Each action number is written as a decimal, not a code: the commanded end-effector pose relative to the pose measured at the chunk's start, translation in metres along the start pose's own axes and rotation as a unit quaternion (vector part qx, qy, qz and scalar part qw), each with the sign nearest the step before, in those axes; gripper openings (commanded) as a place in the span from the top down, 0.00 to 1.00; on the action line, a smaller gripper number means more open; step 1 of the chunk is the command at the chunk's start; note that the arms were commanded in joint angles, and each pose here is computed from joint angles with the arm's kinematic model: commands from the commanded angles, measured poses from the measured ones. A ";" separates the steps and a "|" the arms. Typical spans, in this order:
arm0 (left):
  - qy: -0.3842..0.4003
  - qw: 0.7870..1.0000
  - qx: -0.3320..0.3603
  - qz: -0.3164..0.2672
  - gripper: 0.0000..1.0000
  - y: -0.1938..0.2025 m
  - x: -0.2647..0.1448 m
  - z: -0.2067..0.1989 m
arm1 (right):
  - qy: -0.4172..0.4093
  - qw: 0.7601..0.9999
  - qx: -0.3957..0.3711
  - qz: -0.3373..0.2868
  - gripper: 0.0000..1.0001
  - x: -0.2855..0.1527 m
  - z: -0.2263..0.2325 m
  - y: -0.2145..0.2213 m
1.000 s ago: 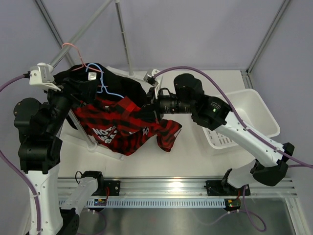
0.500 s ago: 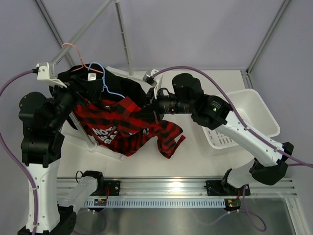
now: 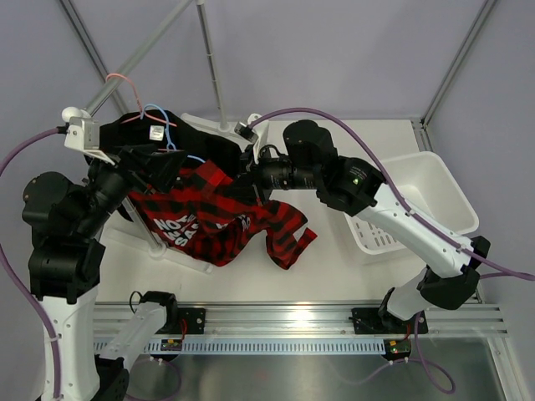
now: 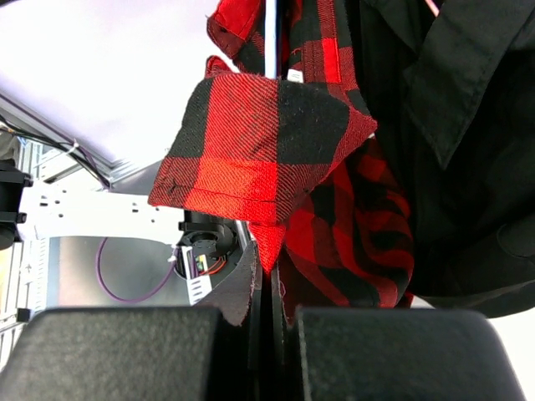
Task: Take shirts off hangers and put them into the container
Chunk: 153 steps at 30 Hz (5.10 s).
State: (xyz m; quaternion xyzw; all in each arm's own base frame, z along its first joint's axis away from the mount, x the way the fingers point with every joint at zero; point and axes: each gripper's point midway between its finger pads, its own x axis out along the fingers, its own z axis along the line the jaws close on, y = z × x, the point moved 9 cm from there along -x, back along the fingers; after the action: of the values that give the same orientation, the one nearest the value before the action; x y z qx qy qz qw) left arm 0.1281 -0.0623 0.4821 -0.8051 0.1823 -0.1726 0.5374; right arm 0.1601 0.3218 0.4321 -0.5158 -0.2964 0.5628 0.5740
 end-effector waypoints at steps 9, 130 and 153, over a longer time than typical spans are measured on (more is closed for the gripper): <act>0.025 1.000 0.006 0.016 0.13 0.001 0.008 0.000 | -0.053 0.997 -0.027 -0.048 1.00 -0.013 0.026 -0.024; 0.132 0.987 -0.091 0.032 1.00 0.067 -0.033 -0.015 | 0.430 0.633 -0.349 -0.541 1.00 -0.302 0.023 -0.241; 0.131 0.980 -0.124 0.088 1.00 0.111 -0.020 0.006 | 0.515 0.392 -0.492 -0.582 1.00 -0.410 0.107 -0.234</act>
State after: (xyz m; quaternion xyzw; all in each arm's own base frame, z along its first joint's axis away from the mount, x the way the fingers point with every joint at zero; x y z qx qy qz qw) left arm 0.1020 -0.0866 0.3711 -0.8230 0.3420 -0.1851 0.4141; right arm 0.1071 0.0300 0.7680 -0.6251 -0.4073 -0.4451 0.4952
